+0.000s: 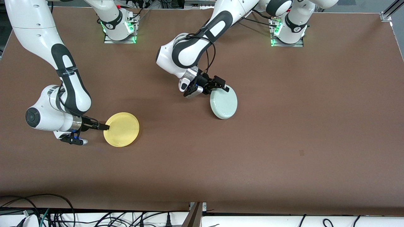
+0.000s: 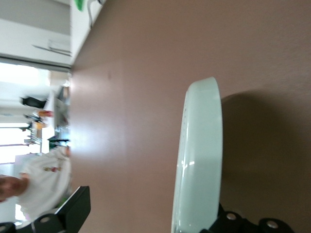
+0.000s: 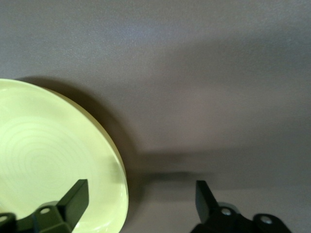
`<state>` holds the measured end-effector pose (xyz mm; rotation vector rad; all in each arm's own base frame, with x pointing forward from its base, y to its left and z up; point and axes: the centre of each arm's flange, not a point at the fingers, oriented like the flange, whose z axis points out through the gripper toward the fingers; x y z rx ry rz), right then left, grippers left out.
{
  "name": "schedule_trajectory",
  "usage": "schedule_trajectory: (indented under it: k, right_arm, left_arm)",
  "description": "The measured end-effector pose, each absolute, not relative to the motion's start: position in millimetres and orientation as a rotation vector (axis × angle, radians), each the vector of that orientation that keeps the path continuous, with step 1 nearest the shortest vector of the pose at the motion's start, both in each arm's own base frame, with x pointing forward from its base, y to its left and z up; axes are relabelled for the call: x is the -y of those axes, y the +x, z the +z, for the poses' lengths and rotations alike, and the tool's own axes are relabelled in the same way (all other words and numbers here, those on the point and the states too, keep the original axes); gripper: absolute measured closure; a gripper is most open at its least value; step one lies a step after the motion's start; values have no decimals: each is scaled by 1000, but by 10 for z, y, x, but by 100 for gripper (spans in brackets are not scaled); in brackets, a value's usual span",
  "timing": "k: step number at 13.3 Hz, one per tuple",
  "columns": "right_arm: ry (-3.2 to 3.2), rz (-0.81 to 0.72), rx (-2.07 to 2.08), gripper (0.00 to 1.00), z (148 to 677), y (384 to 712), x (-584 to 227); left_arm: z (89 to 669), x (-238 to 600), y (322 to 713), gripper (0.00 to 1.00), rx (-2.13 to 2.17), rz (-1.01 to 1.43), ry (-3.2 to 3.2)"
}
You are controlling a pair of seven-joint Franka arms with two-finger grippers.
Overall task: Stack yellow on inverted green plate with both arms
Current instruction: 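Lower the inverted green plate onto the table with the left gripper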
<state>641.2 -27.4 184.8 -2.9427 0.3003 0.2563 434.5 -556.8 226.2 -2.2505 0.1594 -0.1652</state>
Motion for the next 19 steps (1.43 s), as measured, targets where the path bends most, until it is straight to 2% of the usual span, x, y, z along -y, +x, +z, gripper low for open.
schedule_trajectory:
  k: [1,2,6,9,13,19]
  right_arm:
    - [-2939,257,-303,4,1844,6409,268]
    - [-2938,258,-302,14,1842,6409,256]
    - [-2933,259,-291,65,1837,6409,199]
    - [-2929,257,-291,98,1850,6412,188]
    - [-2929,256,-291,98,1855,6413,186]
    - [-2929,247,-283,98,1884,6429,178]
  left_arm:
    - [2336,5581,4431,0,-113,-119,-2345]
    - [2436,5589,4548,0,-41,-60,-2469]
    - [2931,5383,5130,0,221,118,-2825]
    - [3043,5317,5335,0,314,172,-2963]
    - [2730,5534,5205,0,293,127,-3079]
    - [2925,5615,5468,0,454,30,-3313]
